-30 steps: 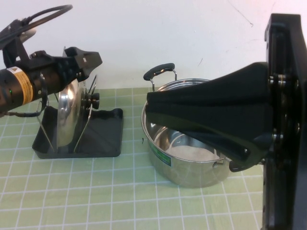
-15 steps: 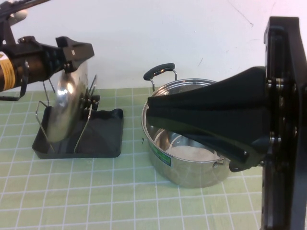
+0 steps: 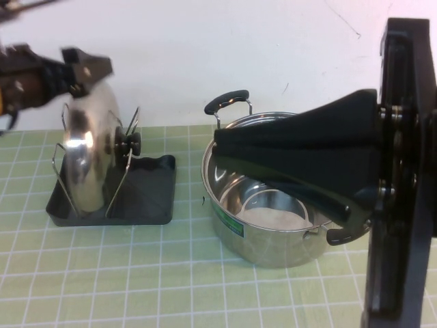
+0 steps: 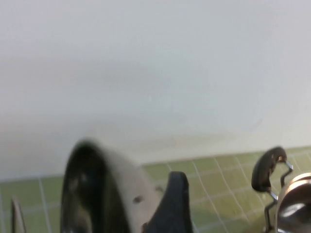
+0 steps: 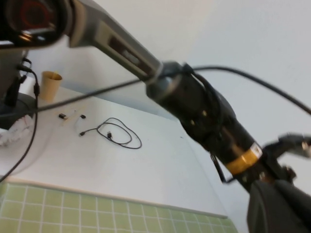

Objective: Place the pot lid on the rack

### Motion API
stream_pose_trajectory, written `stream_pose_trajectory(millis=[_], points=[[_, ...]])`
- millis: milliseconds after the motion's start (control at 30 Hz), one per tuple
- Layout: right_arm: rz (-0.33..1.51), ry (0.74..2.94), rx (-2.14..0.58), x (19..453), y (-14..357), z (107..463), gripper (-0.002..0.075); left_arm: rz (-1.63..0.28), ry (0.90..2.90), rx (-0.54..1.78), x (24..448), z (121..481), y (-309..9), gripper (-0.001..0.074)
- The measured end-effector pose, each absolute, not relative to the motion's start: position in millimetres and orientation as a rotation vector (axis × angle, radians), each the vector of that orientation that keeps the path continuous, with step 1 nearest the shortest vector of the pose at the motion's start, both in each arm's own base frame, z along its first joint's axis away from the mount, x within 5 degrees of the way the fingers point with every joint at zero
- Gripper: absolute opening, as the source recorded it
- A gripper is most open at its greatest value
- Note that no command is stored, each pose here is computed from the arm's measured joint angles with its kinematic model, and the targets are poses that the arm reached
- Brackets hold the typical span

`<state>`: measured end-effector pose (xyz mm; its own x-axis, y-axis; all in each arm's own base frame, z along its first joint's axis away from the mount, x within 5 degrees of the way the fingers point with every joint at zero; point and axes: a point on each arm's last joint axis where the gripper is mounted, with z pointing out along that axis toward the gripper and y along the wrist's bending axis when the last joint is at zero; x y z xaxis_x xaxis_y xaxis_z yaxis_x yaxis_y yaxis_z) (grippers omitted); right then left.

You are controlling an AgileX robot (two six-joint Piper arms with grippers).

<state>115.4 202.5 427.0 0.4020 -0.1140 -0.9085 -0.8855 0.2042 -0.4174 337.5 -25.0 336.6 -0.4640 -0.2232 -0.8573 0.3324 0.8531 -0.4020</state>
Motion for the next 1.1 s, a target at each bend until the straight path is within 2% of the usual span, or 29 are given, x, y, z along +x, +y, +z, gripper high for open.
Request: stream_pose_trajectory(millis=[100,167,233,300,367,467,567,700,767,867,933,1000,1100], points=[[0.671,1.051,-1.238,119,202,428,-0.0001,-0.590,1.889,0.115,328,355,-18,0.0582],[0.638,1.056,-1.221,121,201,428,-0.0001,-0.556,1.857,0.133,321,365,-14,0.0529],[0.584,1.065,-1.190,126,199,429,-0.0001,-0.522,1.823,0.143,313,375,-8,0.0411],[0.522,1.068,-1.163,131,197,430,-0.0001,-0.487,1.788,0.148,304,386,-3,0.0248],[0.448,1.062,-1.146,135,195,431,-0.0001,-0.436,1.751,0.172,295,396,2,0.0118],[0.260,1.052,-1.103,145,189,433,-0.0001,-0.323,1.678,0.219,278,414,7,0.0035],[-0.004,1.069,-1.027,160,177,437,-0.0001,-0.151,1.595,0.224,263,432,14,0.0010],[-0.484,1.140,-0.966,177,150,437,-0.0001,0.181,1.520,0.084,248,441,37,0.0003],[-0.726,1.258,-0.994,183,132,430,-0.0001,0.359,1.511,-0.023,240,436,52,0.0002],[-0.927,1.511,-1.095,182,111,411,-0.0001,0.548,1.589,-0.290,224,418,75,0.0002],[-0.927,1.688,-1.175,176,102,398,-0.0001,0.623,1.725,-0.465,209,406,85,0.0002],[-0.829,1.827,-1.237,165,96,389,-0.0001,0.582,1.892,-0.545,198,393,82,0.0002],[-0.525,1.928,-1.258,141,92,387,-0.0001,0.427,2.012,-0.515,183,388,68,0.0001]])
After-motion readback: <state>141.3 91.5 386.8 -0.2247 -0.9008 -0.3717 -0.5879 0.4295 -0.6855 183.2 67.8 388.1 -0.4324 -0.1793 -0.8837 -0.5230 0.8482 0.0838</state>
